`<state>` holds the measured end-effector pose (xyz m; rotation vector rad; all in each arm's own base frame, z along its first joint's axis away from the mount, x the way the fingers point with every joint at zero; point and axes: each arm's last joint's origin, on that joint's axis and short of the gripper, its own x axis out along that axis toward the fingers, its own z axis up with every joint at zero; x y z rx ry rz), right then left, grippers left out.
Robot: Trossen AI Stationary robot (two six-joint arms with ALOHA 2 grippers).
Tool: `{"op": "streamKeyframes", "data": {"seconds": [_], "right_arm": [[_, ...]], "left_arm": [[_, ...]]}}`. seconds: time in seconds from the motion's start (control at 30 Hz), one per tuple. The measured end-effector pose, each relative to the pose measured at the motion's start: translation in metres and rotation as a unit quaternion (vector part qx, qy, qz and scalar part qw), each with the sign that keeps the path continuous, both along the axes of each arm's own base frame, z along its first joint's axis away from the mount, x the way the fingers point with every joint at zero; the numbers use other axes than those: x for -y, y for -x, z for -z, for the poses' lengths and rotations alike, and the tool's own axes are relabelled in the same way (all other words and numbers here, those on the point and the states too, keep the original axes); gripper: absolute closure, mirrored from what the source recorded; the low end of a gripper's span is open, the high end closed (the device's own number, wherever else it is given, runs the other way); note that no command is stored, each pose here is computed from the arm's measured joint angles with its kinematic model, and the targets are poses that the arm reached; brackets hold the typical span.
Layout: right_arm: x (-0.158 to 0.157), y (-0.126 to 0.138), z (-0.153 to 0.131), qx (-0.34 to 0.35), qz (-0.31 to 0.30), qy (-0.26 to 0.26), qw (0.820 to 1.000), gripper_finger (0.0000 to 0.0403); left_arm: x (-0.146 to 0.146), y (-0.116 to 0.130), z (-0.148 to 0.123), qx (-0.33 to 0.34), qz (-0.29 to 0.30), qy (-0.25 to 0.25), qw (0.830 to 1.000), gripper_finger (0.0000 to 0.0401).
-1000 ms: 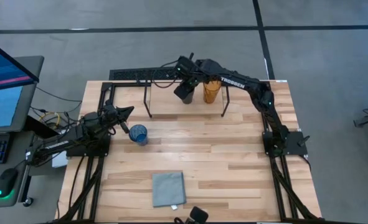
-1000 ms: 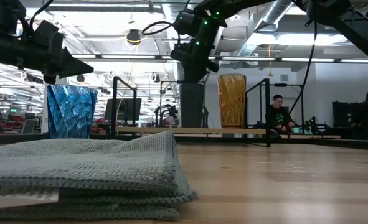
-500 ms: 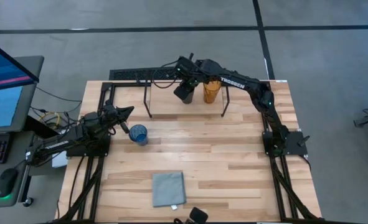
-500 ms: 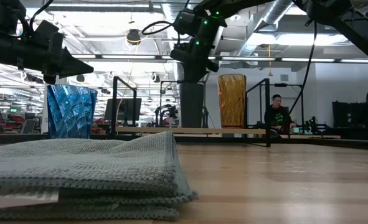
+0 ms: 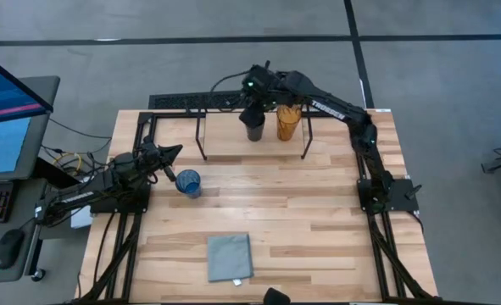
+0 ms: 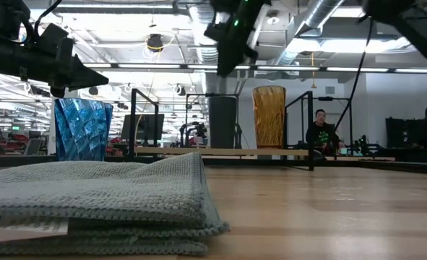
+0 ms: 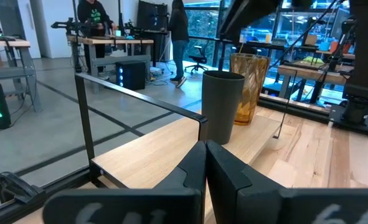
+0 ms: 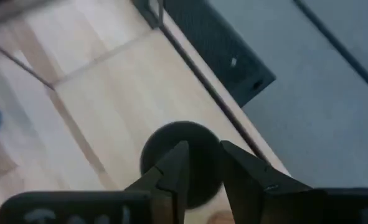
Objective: Stack small to large cups/mugs on shelf
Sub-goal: Put the blue glass on the shelf
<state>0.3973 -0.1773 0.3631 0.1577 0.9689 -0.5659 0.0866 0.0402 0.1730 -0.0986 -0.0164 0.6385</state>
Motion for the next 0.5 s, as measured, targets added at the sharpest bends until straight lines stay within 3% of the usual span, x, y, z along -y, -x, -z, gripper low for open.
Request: {"op": "streamKeyframes", "data": {"seconds": [0.33,0.5], "right_arm": [[-0.028,0.064,-0.088,0.088,-0.016,0.063,0.994,0.0290],[-0.039,0.114,-0.124,0.108,0.018,0.103,0.989,0.0290]], "left_arm": [[0.000,0.000,0.000,-0.005,-0.001,-0.007,1.000,0.0401],[0.000,0.000,0.000,-0.008,-0.001,-0.011,1.000,0.0401]]}}
